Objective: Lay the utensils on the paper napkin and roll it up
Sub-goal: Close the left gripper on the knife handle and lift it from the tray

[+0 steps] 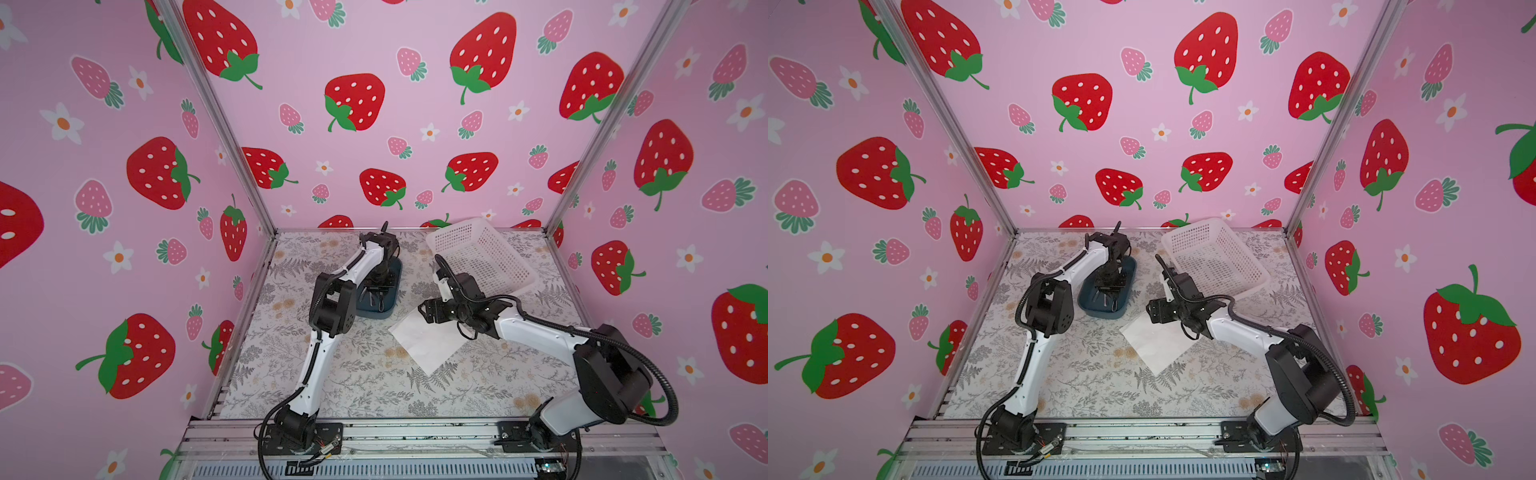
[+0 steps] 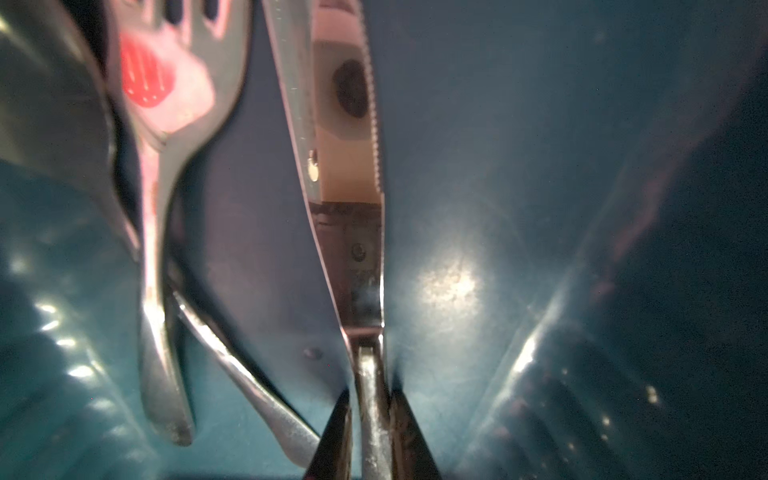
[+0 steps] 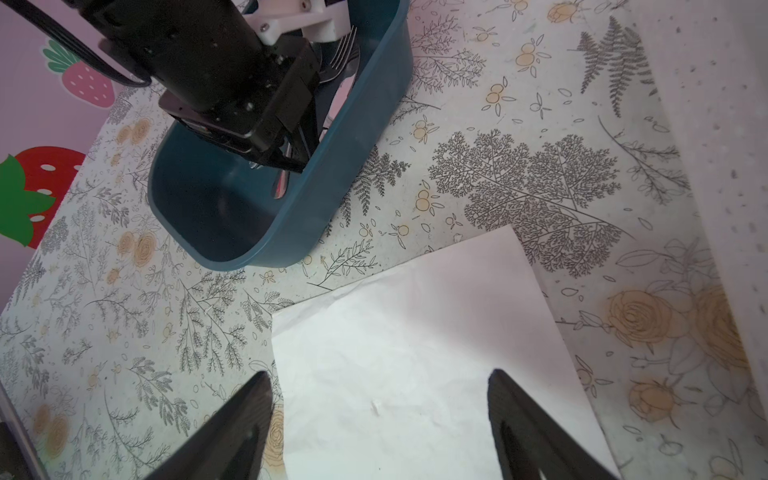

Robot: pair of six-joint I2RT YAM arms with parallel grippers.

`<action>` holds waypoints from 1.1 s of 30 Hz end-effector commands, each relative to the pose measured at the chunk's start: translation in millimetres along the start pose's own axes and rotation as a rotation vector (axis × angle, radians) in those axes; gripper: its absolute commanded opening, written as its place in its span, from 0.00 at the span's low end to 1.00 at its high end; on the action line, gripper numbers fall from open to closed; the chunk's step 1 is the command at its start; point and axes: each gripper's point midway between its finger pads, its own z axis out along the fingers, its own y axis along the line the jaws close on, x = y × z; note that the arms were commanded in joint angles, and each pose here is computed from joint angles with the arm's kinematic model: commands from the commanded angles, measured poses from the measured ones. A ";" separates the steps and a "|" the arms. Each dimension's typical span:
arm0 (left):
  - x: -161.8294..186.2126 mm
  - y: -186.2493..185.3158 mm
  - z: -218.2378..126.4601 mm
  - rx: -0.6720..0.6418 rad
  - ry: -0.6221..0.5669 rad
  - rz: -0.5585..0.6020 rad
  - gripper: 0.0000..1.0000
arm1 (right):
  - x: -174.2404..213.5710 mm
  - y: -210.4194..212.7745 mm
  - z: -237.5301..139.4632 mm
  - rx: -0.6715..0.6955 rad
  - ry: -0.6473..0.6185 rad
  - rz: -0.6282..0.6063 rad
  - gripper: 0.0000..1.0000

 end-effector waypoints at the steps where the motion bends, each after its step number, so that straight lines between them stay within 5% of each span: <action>1: 15.7 3.0 23.9 -0.022 0.081 0.004 0.18 | 5.2 0.4 4.9 -0.009 0.029 0.006 0.84; 9: 8.9 -4.4 15.4 0.023 0.034 0.014 0.08 | 5.7 7.6 8.3 -0.054 0.035 0.020 0.87; 33: 2.4 2.0 -43.5 0.045 -0.092 0.018 0.08 | -29.7 28.4 30.9 -0.146 -0.038 0.062 0.88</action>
